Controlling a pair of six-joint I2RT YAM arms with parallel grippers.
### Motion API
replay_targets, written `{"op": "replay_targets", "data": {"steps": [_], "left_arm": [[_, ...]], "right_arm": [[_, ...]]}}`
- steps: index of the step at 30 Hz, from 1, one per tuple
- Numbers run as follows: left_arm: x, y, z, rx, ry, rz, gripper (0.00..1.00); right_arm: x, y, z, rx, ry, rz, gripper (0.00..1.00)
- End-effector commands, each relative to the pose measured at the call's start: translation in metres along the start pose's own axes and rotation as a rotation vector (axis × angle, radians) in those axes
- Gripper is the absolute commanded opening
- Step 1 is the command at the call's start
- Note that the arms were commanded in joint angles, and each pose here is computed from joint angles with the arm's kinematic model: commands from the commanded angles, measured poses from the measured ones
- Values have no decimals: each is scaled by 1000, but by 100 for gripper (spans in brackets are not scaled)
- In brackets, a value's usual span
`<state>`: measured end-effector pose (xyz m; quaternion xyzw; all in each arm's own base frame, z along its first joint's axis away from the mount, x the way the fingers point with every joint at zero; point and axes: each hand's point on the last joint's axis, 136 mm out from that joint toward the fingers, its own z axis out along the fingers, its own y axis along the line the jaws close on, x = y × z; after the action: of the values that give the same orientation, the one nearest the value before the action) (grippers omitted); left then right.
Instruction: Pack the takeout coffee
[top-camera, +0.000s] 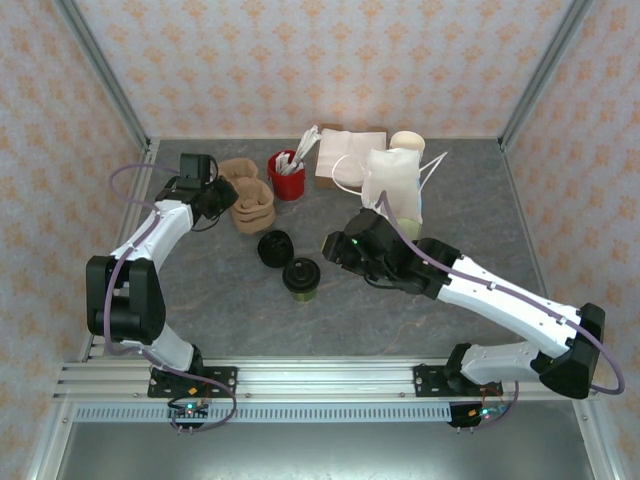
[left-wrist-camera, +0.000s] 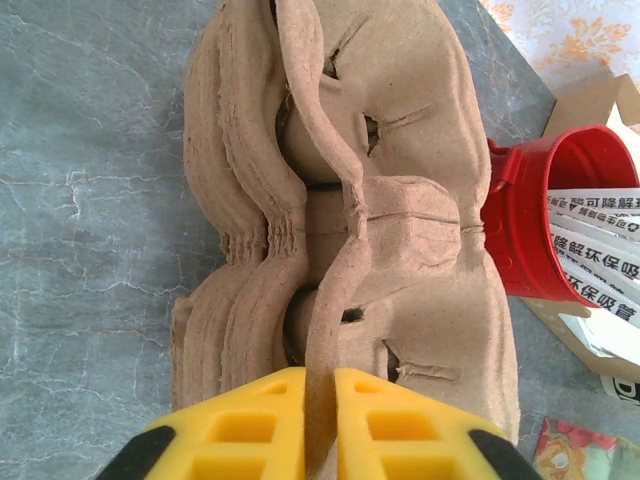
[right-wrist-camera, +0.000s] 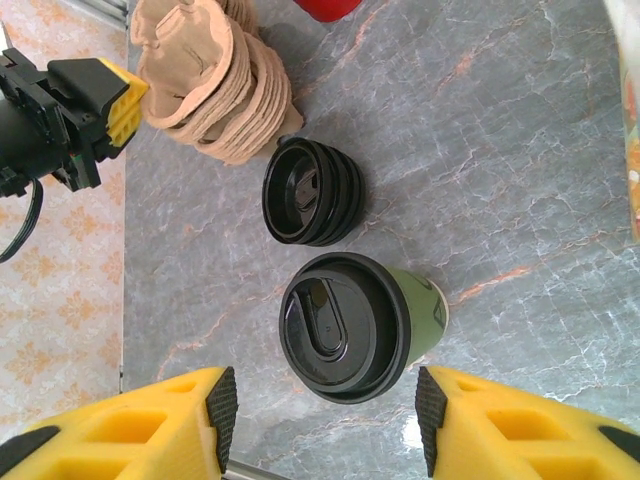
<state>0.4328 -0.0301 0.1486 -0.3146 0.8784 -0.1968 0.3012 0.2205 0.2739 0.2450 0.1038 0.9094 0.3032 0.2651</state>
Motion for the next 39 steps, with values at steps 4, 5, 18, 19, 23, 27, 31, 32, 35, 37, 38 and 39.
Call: {"op": "replay_targets", "data": {"steps": [4, 5, 18, 19, 23, 27, 31, 32, 35, 37, 38, 39], "left_arm": [[-19, -19, -10, 68, -44, -13, 7], [-20, -23, -12, 81, -44, -14, 6], [-40, -74, -75, 263, -114, 3, 0], [-42, -79, -84, 282, -122, 8, 0], [-43, -98, -122, 357, -146, 44, 0], [-38, -116, -166, 451, -166, 92, 0], [-22, -134, -212, 566, -169, 149, 0], [-16, -138, -222, 602, -164, 162, 0], [1, -152, -251, 704, -146, 201, 0], [14, -160, -268, 762, -132, 234, 0], [20, -164, -277, 790, -124, 250, 0], [26, -167, -284, 812, -118, 263, 0]], "right_arm": [[-20, 0, -25, -16, -73, 0, 52], [-21, 0, -27, -20, -76, 0, 52], [-39, 10, -51, -107, -150, 2, 50], [-42, 12, -53, -122, -159, -2, 50], [-49, 20, -64, -183, -193, -20, 49], [-56, 27, -74, -237, -221, -36, 49], [-63, 39, -87, -312, -249, -69, 49], [-64, 44, -91, -339, -257, -82, 49], [-67, 56, -100, -413, -274, -120, 49], [-67, 65, -105, -457, -279, -151, 47], [-67, 70, -107, -485, -280, -167, 46], [-67, 75, -109, -507, -281, -180, 46]]}}
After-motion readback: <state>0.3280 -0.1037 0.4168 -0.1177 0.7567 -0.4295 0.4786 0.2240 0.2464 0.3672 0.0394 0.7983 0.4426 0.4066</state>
